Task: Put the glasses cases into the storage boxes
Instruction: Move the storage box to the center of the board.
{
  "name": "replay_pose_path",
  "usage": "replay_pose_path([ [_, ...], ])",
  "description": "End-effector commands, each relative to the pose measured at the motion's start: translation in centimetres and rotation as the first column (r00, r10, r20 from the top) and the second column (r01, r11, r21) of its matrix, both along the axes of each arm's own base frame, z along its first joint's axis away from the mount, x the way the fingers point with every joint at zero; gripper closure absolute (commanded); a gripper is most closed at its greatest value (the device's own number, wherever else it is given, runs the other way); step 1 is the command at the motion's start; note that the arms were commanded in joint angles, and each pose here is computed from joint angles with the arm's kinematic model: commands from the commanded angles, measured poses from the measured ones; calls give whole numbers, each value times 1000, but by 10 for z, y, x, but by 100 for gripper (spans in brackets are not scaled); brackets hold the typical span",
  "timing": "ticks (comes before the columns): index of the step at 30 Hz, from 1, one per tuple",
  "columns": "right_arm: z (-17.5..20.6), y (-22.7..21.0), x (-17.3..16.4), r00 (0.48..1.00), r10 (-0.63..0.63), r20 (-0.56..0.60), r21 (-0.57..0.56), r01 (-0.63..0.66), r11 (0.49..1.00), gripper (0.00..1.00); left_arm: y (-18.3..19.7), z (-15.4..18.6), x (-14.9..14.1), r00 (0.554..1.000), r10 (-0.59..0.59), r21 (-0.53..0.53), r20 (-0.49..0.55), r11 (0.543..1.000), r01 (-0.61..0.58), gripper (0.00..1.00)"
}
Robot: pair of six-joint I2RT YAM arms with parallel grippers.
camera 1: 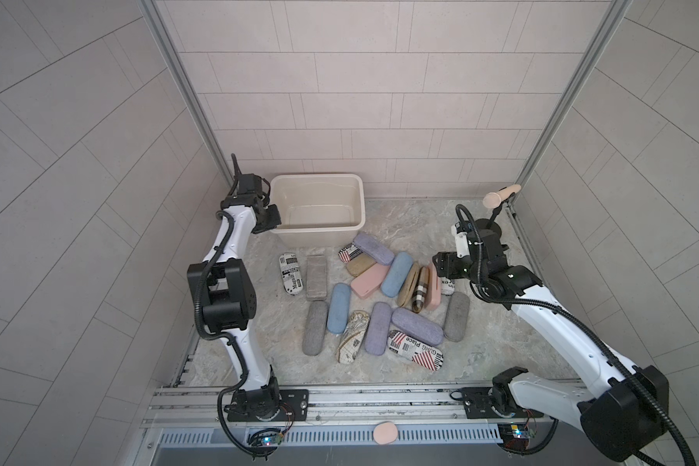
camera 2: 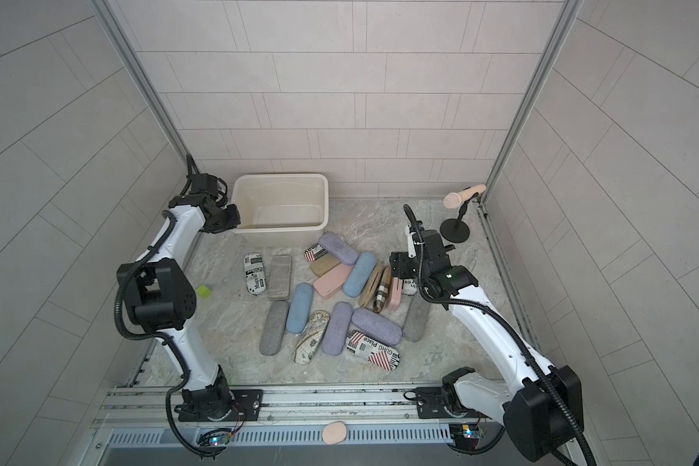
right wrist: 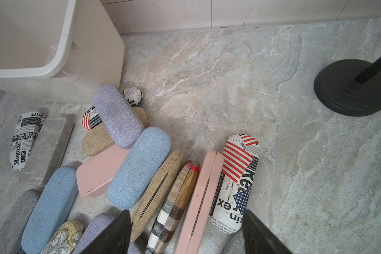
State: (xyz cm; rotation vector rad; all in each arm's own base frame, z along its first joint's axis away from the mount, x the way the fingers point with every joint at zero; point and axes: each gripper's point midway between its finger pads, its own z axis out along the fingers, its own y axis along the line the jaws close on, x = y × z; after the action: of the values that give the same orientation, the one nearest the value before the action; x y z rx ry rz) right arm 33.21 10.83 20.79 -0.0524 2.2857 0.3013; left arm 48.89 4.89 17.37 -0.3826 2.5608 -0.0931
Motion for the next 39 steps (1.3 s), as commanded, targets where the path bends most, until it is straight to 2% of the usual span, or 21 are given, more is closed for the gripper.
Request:
replay_pose_path([
  [1,4,-2,-4,1000,-8,8,-4,8,1000,20,-28,0,-17,993,-90,-13,-81,996,90,100],
  [10,11,-4,-5,1000,-15,21,-5,15,1000,20,-19,3,-40,970,-44,-1,-240,999,45,99],
  [21,14,-6,-4,1000,-21,19,-18,21,1000,19,15,-26,-16,952,26,34,-305,999,-16,94],
  [22,14,-7,-4,1000,-23,19,-21,23,999,19,16,-24,-14,954,27,43,-297,999,-14,88],
  [23,14,-7,-3,1000,-25,19,-23,25,999,19,19,-22,-13,956,36,60,-290,998,-20,77],
  [26,14,-7,-2,1000,-25,18,-24,25,999,17,25,-10,-14,964,65,96,-257,995,-41,65],
  [29,16,-5,-2,1000,-20,20,-19,20,1000,16,29,16,-17,977,100,119,-188,990,-78,59],
  [32,18,-1,-1,1000,-3,26,-6,4,1000,16,35,56,-23,988,146,137,-54,981,-138,42],
  [36,20,4,0,998,10,59,32,-12,999,11,37,100,-45,973,206,126,107,968,-219,37],
  [39,22,16,-2,994,63,93,69,-70,995,9,22,107,-72,963,208,41,173,975,-218,37],
])
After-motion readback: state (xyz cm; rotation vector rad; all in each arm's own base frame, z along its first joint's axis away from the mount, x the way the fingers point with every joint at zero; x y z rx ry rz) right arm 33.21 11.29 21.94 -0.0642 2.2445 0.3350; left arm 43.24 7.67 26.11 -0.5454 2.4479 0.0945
